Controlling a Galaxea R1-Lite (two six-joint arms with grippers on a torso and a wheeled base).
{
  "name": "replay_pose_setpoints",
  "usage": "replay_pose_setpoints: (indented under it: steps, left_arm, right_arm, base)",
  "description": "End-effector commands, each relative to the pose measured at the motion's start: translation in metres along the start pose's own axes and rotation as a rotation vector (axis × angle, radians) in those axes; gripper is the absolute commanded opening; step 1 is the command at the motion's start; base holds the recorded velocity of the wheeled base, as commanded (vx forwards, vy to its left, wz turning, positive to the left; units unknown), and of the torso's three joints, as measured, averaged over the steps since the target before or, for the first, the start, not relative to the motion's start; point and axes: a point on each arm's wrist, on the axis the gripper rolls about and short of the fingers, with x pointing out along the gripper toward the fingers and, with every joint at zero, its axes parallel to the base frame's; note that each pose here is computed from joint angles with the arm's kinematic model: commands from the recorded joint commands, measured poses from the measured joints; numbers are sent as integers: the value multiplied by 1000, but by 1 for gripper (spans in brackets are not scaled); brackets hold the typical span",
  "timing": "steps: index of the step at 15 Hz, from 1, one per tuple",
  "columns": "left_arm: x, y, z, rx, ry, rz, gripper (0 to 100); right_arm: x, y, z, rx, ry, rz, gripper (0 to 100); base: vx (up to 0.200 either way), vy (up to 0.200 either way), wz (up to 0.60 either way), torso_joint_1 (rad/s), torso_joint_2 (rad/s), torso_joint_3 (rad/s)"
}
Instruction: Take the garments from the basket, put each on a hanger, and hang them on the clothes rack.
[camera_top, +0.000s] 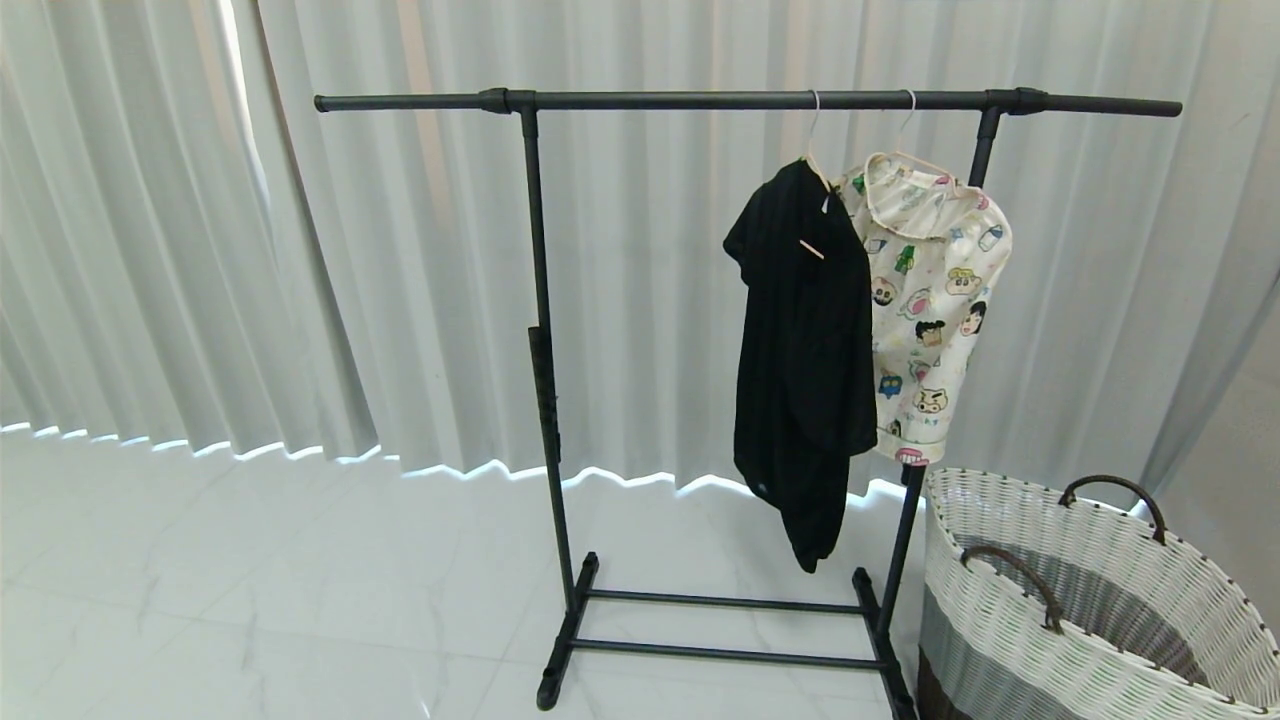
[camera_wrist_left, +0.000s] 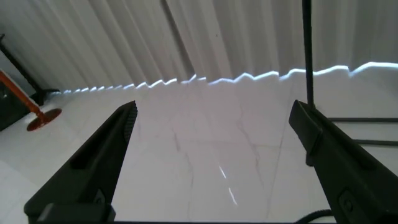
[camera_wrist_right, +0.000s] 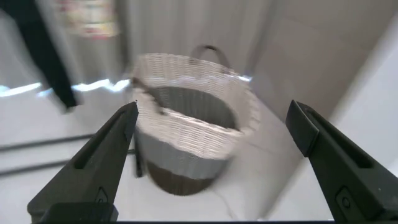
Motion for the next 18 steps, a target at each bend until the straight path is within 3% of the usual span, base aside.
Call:
replay_pose_setpoints:
  steps: [1,6,7,8,11,12,14,15,18]
  left_arm:
    - [-1,-1,0,-6,-38,-50,100]
    - [0,-6,0,-96,-130,-236,100]
    - [-1,-8,0,-171,-144,-345,100]
    - [-1,-10,0,-337,-113,-427,100]
    - [-1,-10,0,-366,-103,-421,100]
    - [-1,-9,-1,-365,-101,-372,100]
    - [1,-4,-4,-335,-40,-102,100]
    - [1,-4,-5,-345,-19,-95,100]
    - [1,-4,-5,-290,-27,-109,100]
  right_arm:
    - [-10,-4,-11,44,-84,-43,100]
    - [-10,-4,-12,39,-83,-42,100]
    - [-10,-4,-12,36,-84,-42,100]
    - [-10,-4,-12,36,-83,-42,100]
    - [-10,-4,-12,42,-84,-43,100]
    - [-10,-4,-12,49,-84,-45,100]
    - [-10,-4,-12,49,-84,-46,100]
    - [-10,-4,-12,49,-84,-45,100]
    - [-10,-4,-12,49,-84,-45,100]
  base:
    - [0,0,0,0,0,0]
    - [0,0,0,0,0,0]
    - [0,0,0,0,0,0]
    - [0,0,0,0,0,0]
    - [0,0,0,0,0,0]
    - [0,0,0,0,0,0]
    - [0,0,0,0,0,0]
    - [0,0,0,0,0,0]
    - [0,0,0,0,0,0]
